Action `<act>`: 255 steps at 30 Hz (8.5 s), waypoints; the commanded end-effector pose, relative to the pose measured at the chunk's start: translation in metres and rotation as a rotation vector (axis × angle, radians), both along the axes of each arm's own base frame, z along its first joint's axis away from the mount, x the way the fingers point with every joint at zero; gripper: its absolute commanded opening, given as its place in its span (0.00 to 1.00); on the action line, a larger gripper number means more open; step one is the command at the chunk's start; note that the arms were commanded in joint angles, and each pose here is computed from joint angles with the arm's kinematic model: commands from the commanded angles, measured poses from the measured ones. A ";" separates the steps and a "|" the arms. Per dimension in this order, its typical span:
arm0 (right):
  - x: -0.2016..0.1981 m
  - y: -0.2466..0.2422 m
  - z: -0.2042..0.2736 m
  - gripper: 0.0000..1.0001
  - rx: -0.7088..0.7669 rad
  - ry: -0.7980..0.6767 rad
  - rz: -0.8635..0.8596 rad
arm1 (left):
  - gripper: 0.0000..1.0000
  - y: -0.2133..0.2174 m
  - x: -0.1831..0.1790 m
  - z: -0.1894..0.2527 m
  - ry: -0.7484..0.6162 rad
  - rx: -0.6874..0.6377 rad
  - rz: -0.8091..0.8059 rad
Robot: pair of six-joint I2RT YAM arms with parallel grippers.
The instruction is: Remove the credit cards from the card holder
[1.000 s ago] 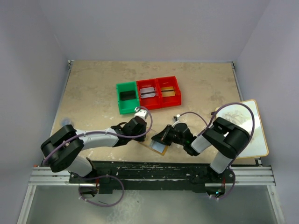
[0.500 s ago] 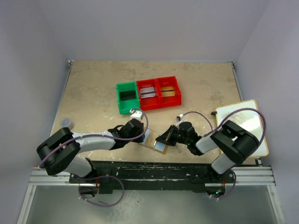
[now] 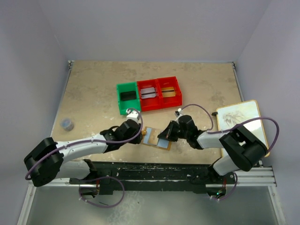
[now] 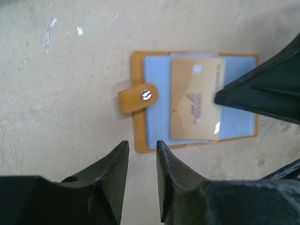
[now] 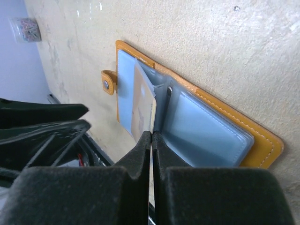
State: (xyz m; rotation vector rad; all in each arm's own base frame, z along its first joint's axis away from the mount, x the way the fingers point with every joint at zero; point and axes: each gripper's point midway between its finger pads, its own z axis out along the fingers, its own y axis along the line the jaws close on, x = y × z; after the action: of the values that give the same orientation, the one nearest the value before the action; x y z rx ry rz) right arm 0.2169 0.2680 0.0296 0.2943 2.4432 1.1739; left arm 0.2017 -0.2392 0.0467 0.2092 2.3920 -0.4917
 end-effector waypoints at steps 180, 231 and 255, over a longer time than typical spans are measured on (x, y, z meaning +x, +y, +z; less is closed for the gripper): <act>0.013 -0.019 0.015 0.00 -0.058 -0.067 -0.040 | 0.21 -0.080 0.011 0.003 0.006 -0.149 -0.043; 0.113 -0.097 0.188 0.00 -0.757 -1.083 -0.043 | 0.67 0.055 0.028 0.072 -0.306 0.011 0.396; 0.253 -0.070 0.141 0.00 -0.975 -1.170 0.393 | 0.69 0.107 0.022 0.180 -0.463 0.162 0.391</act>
State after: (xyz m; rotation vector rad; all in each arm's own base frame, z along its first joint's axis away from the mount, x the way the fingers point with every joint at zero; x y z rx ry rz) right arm 0.4480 0.1885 0.1610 -0.8092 1.7509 0.0447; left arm 0.2296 -0.1516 0.2213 -0.1718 1.9630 -0.1595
